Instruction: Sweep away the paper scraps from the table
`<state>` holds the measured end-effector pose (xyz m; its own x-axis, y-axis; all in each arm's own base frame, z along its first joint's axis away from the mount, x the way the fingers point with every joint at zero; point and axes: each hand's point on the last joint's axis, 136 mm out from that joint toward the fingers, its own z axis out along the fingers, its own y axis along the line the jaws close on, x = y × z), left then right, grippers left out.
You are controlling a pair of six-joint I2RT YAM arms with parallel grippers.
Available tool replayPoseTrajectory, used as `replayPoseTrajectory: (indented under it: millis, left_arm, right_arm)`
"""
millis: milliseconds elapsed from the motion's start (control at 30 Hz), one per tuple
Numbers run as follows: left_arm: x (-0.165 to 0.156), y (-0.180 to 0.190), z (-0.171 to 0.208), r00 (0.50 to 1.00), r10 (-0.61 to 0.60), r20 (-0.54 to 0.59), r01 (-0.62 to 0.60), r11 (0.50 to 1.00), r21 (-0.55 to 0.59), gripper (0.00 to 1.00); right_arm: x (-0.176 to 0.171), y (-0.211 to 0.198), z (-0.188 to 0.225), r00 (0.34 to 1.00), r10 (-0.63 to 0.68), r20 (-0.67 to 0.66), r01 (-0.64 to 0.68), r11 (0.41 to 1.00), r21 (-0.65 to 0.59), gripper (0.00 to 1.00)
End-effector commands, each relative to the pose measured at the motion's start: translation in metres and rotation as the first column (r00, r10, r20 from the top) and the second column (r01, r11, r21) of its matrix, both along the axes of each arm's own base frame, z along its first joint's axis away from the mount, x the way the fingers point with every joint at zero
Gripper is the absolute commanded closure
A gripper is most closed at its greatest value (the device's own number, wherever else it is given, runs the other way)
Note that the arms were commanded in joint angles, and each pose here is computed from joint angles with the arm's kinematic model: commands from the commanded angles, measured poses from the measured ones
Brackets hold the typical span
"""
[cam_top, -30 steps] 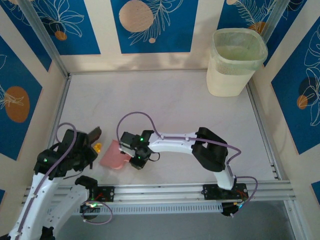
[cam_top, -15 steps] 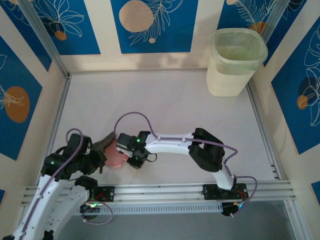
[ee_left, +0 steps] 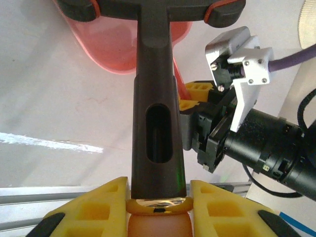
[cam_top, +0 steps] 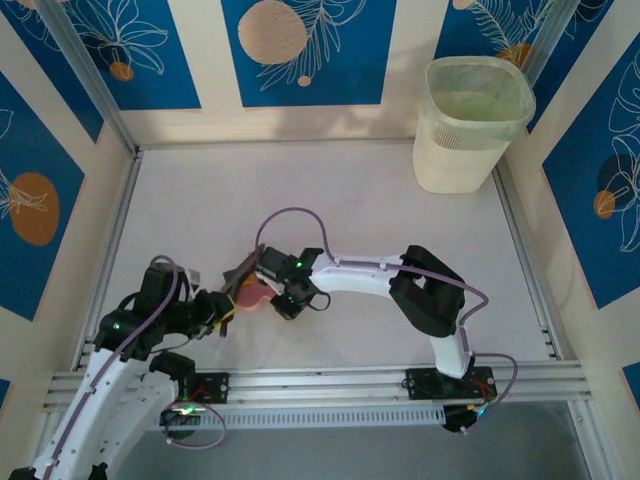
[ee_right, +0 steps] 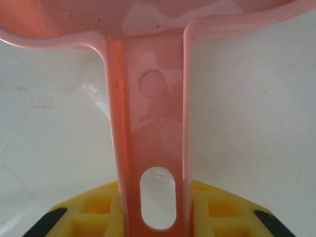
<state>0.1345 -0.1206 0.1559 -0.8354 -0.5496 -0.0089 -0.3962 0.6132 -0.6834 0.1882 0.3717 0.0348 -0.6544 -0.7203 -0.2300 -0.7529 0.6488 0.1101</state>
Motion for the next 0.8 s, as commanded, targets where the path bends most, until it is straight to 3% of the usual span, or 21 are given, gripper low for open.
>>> replayPoseTrajectory:
  millis: [0,233,467,600,767]
  left_arm:
    - [-0.001,-0.004,0.001,1.0,-0.004,-0.021,0.004,0.999,-0.031,1.0]
    - [0.029,-0.002,0.018,0.99,0.058,0.127,-0.053,0.998,-0.036,1.0]
    - [0.08,-0.011,0.052,0.931,0.128,0.342,-0.089,0.988,-0.127,1.0]
    - [0.105,-0.022,0.064,0.895,0.118,0.431,-0.057,0.987,-0.153,1.0]
    - [0.121,-0.036,0.06,0.868,0.069,0.491,-0.023,0.995,-0.098,1.0]
  right_arm:
    - [0.014,-0.004,0.017,0.997,-0.07,0.031,0.068,0.995,0.066,1.0]
    - [0.033,-0.018,0.031,0.985,-0.148,0.083,0.137,0.982,0.128,1.0]
    - [0.051,-0.044,0.059,0.96,-0.252,0.118,0.225,0.952,0.206,1.0]
    - [0.064,-0.071,0.082,0.928,-0.349,0.129,0.312,0.918,0.245,1.0]
    - [0.073,-0.119,0.102,0.871,-0.481,0.101,0.442,0.857,0.267,1.0]
